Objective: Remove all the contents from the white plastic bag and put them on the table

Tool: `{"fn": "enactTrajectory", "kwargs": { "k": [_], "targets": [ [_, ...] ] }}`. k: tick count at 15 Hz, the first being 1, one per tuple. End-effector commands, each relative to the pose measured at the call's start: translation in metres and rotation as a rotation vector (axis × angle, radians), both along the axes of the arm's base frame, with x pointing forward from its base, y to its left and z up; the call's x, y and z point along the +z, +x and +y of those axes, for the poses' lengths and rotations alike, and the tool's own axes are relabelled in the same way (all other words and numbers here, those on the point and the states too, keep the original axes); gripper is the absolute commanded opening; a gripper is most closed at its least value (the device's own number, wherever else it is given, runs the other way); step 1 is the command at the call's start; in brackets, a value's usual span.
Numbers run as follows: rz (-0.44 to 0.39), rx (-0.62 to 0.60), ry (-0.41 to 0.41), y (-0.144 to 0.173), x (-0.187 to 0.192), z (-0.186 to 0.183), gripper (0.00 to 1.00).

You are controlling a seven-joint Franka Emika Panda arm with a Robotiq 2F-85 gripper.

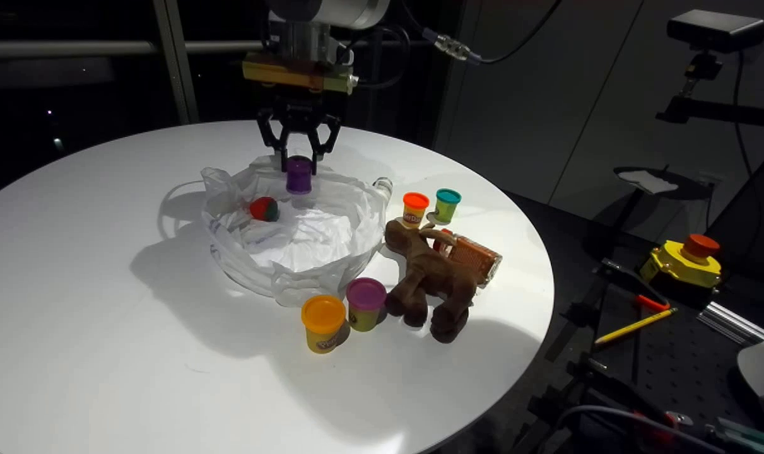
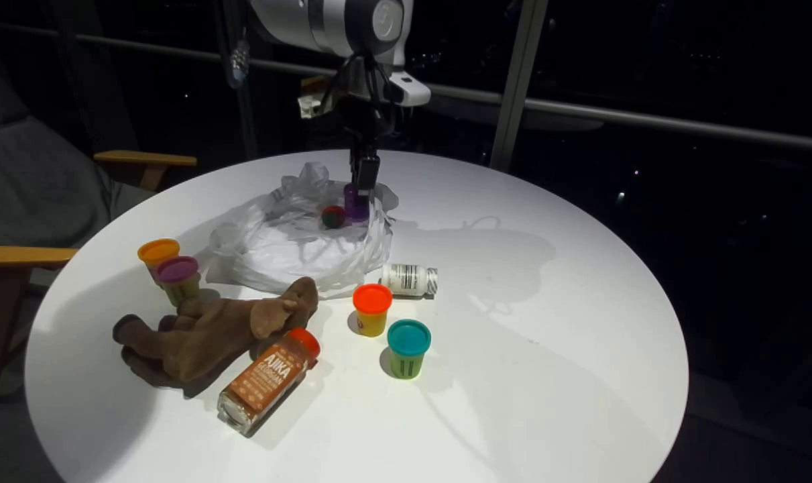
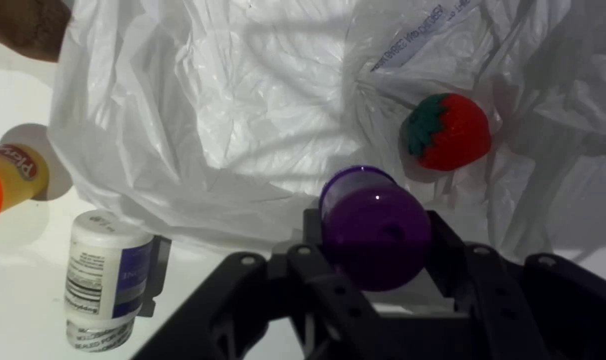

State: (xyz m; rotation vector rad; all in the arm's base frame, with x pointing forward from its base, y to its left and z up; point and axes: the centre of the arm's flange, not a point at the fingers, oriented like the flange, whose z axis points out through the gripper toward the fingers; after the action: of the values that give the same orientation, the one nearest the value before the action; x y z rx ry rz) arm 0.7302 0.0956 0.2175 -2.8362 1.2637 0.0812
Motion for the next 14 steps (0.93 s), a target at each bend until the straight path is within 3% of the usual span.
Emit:
{"fn": "enactTrajectory", "kwargs": {
  "k": [1, 6, 10, 14],
  "targets": [
    [-0.074, -0.034, 0.022, -0.062, 0.061, -0.014, 0.25],
    [-0.154, -0.176, 0.068, -0.109, 0.08, -0.039, 0.25],
    [-0.192, -0.372, 0.133, -0.138, 0.077, -0.096, 0.25],
    [-0.227, -0.567, 0.172, -0.189, 0.073, -0.16, 0.25]
  ]
}}
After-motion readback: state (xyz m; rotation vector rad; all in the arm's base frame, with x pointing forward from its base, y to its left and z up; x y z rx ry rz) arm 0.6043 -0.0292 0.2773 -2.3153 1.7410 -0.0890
